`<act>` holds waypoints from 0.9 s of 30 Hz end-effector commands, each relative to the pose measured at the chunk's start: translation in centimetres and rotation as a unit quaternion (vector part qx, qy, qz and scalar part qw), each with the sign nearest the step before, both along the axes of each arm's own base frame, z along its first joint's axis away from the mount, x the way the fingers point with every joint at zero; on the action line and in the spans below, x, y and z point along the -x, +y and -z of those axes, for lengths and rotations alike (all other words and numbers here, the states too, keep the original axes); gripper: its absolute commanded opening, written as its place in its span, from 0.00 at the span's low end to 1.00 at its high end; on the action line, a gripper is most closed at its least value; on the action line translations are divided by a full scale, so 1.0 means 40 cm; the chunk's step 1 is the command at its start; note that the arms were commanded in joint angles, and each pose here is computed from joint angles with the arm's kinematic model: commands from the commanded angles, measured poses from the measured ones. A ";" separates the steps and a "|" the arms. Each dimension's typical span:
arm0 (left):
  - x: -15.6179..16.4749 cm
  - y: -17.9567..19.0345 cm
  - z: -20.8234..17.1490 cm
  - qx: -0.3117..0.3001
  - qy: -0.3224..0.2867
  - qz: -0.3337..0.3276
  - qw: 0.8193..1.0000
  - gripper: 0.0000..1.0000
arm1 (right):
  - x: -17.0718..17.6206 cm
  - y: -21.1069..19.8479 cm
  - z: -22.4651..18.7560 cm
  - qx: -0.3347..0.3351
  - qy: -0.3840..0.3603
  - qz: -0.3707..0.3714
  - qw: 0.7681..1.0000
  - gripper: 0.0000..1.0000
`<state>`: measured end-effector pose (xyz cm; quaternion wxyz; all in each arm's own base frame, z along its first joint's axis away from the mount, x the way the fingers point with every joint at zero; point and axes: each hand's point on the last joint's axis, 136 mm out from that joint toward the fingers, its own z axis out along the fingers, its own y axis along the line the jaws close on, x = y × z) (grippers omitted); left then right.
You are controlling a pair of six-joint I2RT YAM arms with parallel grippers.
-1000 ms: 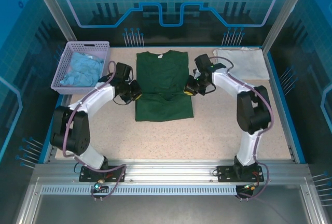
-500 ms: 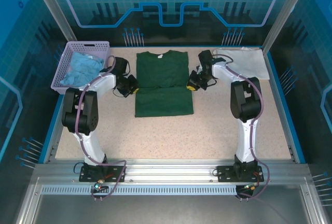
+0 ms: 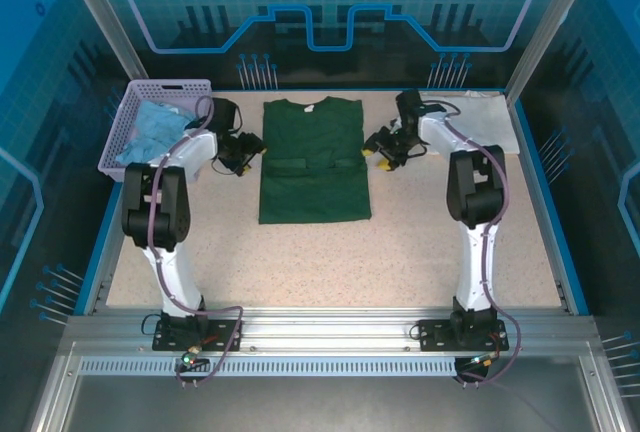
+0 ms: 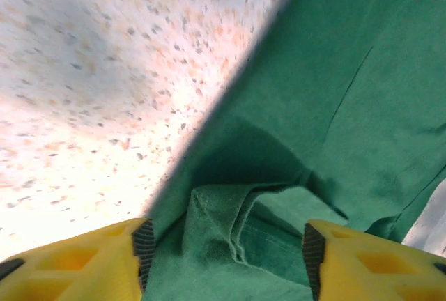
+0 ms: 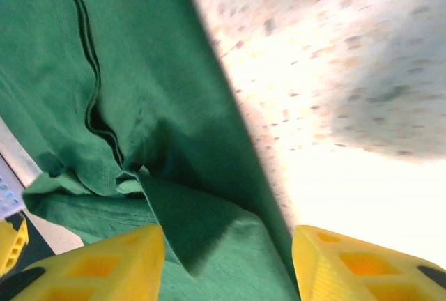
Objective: Fold and stack the t-shirts
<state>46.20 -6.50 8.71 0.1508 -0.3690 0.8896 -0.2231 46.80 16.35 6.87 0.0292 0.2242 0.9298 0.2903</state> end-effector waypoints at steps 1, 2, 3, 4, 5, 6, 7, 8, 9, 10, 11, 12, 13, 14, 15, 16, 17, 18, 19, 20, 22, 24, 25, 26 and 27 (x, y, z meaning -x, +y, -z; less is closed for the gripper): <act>0.032 0.013 -0.136 -0.022 -0.063 -0.003 0.998 0.62 | 0.035 -0.022 -0.135 -0.015 -0.058 0.012 0.998 0.56; 0.047 0.002 -0.149 -0.019 -0.073 -0.002 0.997 0.61 | 0.055 -0.019 -0.144 -0.013 -0.067 0.006 0.998 0.55; 0.070 -0.015 -0.152 -0.014 -0.080 0.001 0.997 0.60 | 0.087 -0.014 -0.144 -0.008 -0.071 -0.002 0.997 0.54; 0.091 -0.045 -0.161 -0.011 -0.093 0.012 0.996 0.59 | 0.120 -0.002 -0.137 -0.008 -0.071 -0.010 0.997 0.51; 0.113 -0.076 -0.160 -0.013 -0.098 0.025 0.995 0.57 | 0.147 0.017 -0.133 -0.013 -0.075 -0.020 0.997 0.47; 0.135 -0.113 -0.159 -0.016 -0.104 0.041 0.994 0.53 | 0.179 0.043 -0.121 -0.019 -0.076 -0.033 0.996 0.41; 0.157 -0.156 -0.151 -0.014 -0.107 0.061 0.992 0.47 | 0.208 0.073 -0.111 -0.026 -0.076 -0.050 0.996 0.35; 0.171 -0.190 -0.146 -0.008 -0.109 0.072 0.991 0.37 | 0.229 0.099 -0.101 -0.029 -0.074 -0.066 0.995 0.31; 0.185 -0.236 -0.131 0.010 -0.111 0.090 0.990 0.25 | 0.251 0.126 -0.087 -0.030 -0.070 -0.082 0.994 0.25; 0.190 -0.278 -0.120 0.030 -0.113 0.111 0.987 0.18 | 0.266 0.147 -0.073 -0.024 -0.066 -0.094 0.993 0.20; 0.194 -0.301 -0.108 0.033 -0.106 0.124 0.986 0.14 | 0.275 0.163 -0.058 -0.019 -0.062 -0.102 0.993 0.18; 0.198 -0.316 -0.087 0.030 -0.093 0.132 0.986 0.12 | 0.279 0.182 -0.041 -0.018 -0.059 -0.109 0.992 0.15; 0.198 -0.330 -0.070 0.032 -0.085 0.142 0.986 0.12 | 0.280 0.200 -0.029 -0.021 -0.054 -0.114 0.992 0.13; 0.195 -0.339 -0.056 0.034 -0.084 0.148 0.985 0.11 | 0.278 0.210 -0.015 -0.021 -0.050 -0.116 0.992 0.11; 0.191 -0.340 -0.035 0.027 -0.083 0.150 0.985 0.12 | 0.273 0.215 0.002 -0.014 -0.045 -0.117 0.992 0.10; 0.193 -0.335 -0.005 0.017 -0.072 0.149 0.986 0.12 | 0.268 0.211 0.022 -0.001 -0.039 -0.115 0.993 0.10; 0.193 -0.330 0.017 0.011 -0.063 0.149 0.987 0.12 | 0.268 0.210 0.039 0.005 -0.033 -0.112 0.993 0.10; 0.197 -0.322 0.044 -0.001 -0.051 0.152 0.987 0.11 | 0.272 0.212 0.059 0.009 -0.026 -0.111 0.993 0.10; 0.209 -0.310 0.075 -0.016 -0.034 0.151 0.988 0.12 | 0.281 0.217 0.079 0.012 -0.018 -0.113 0.993 0.10; 0.221 -0.300 0.099 -0.023 -0.021 0.148 0.988 0.13 | 0.291 0.219 0.094 0.016 -0.012 -0.115 0.993 0.10; 0.258 -0.281 0.142 -0.030 0.002 0.144 0.989 0.20 | 0.320 0.220 0.125 0.022 0.002 -0.119 0.993 0.11; 0.304 -0.269 0.170 -0.025 0.015 0.143 0.989 0.21 | 0.354 0.212 0.150 0.032 0.012 -0.120 0.992 0.11; 0.323 -0.264 0.177 -0.022 0.019 0.142 0.989 0.21 | 0.371 0.209 0.162 0.035 0.017 -0.120 0.992 0.12; 0.348 -0.258 0.187 -0.021 0.026 0.145 0.989 0.22 | 0.393 0.206 0.175 0.035 0.025 -0.121 0.992 0.13; 0.375 -0.250 0.195 -0.022 0.035 0.150 0.988 0.22 | 0.415 0.203 0.184 0.039 0.028 -0.123 0.991 0.15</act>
